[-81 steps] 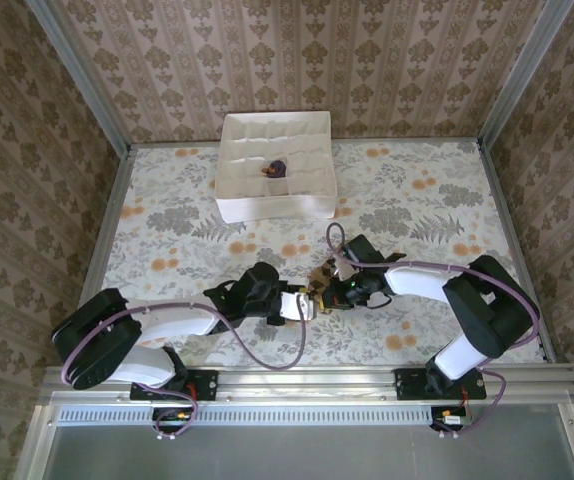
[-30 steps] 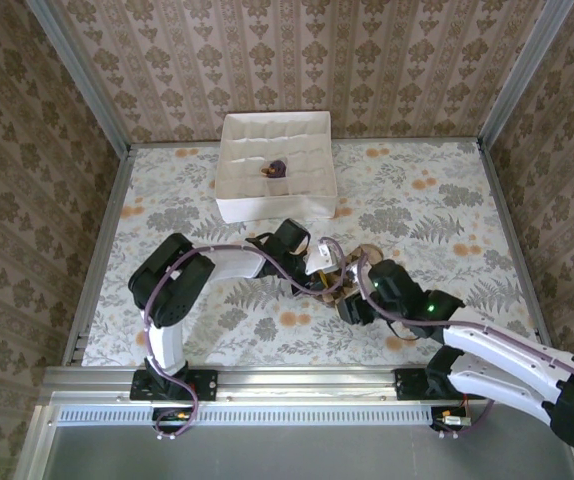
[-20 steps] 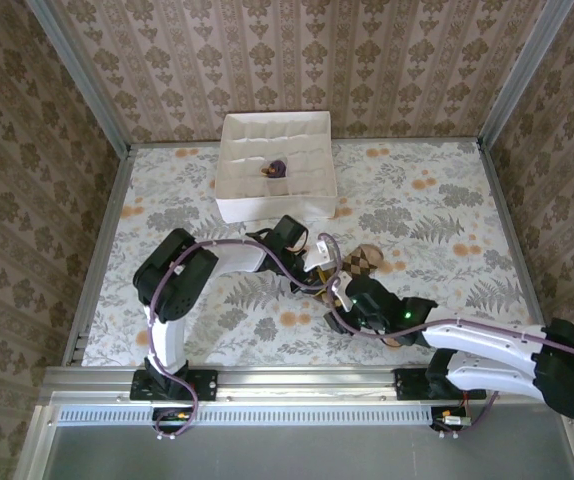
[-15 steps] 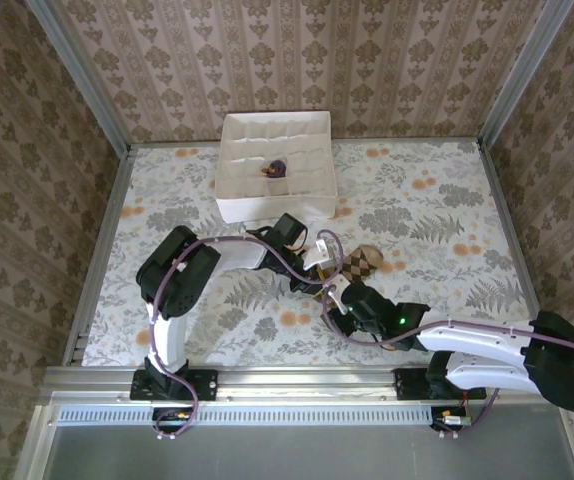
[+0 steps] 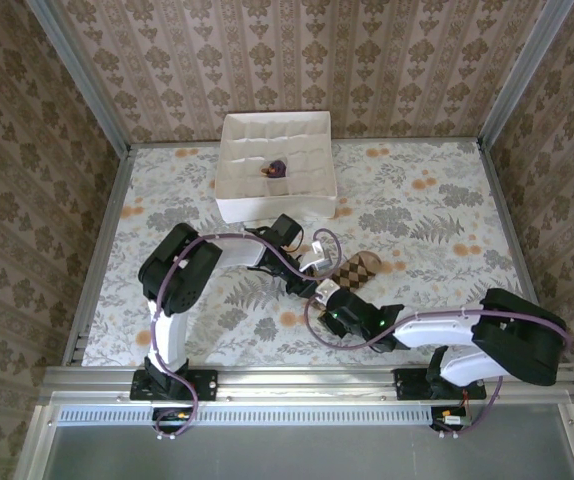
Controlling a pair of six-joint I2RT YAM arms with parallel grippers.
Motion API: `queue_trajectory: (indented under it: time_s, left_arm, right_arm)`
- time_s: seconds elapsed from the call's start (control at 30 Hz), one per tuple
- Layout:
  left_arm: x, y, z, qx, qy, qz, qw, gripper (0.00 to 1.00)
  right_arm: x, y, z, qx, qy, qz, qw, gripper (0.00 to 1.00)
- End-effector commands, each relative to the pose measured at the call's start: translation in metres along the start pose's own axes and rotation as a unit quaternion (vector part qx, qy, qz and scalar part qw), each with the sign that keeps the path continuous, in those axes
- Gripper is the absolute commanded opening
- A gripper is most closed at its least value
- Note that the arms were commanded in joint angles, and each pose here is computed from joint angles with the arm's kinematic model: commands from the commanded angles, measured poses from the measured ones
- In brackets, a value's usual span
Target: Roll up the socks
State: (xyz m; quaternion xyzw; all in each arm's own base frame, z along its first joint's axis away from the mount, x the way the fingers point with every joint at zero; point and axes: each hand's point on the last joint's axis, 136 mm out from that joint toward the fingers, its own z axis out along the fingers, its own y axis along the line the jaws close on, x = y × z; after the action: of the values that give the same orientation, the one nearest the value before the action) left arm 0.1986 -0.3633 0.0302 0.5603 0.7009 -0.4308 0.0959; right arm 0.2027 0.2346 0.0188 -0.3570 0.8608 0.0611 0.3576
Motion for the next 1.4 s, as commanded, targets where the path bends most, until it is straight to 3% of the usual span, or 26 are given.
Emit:
queue_trajectory:
  time_s: [0.0,0.07,0.13,0.27,0.3,0.53,0.73,1.03,1.2,1.37]
  left_arm:
    - [0.042,0.001,0.006,0.007,0.058,-0.057,0.997,0.18]
    - [0.042,0.001,0.004,0.007,0.057,-0.058,0.997,0.18]
    - [0.043,-0.001,0.002,0.006,0.056,-0.059,0.997,0.18]
    - [0.045,-0.001,-0.003,-0.008,0.047,-0.052,0.998,0.18]
    - [0.045,-0.001,-0.005,-0.014,0.041,-0.046,0.998,0.18]
    - [0.044,0.014,-0.019,-0.08,0.011,-0.028,0.996,0.24]
    - [0.023,0.03,-0.045,-0.154,-0.049,0.013,0.987,0.31]
    - [0.004,0.025,-0.106,-0.27,-0.17,0.144,0.937,0.42]
    - [0.01,-0.01,-0.103,-0.241,-0.2,0.293,0.903,0.47]
    - [0.007,-0.026,-0.09,-0.187,-0.22,0.352,0.891,0.46]
  right_arm:
    - [0.002,0.012,0.007,-0.012,0.018,-0.017,1.0,0.47]
    - [0.005,0.014,0.01,-0.012,0.027,-0.022,0.999,0.45]
    - [0.006,0.015,0.011,-0.013,0.034,-0.026,0.999,0.36]
    - [0.004,0.015,0.009,-0.012,0.048,-0.022,0.999,0.04]
    - [0.003,0.017,0.007,-0.018,0.055,-0.021,0.998,0.0]
    - [0.01,0.043,0.001,-0.118,0.105,0.009,0.987,0.0]
    - [0.017,0.036,0.01,-0.194,0.17,0.149,0.955,0.0]
    - [0.022,0.031,0.016,-0.228,0.197,0.216,0.929,0.0]
    - [0.023,0.028,0.018,-0.255,0.206,0.259,0.909,0.0]
    - [0.023,0.027,0.02,-0.278,0.221,0.292,0.888,0.0]
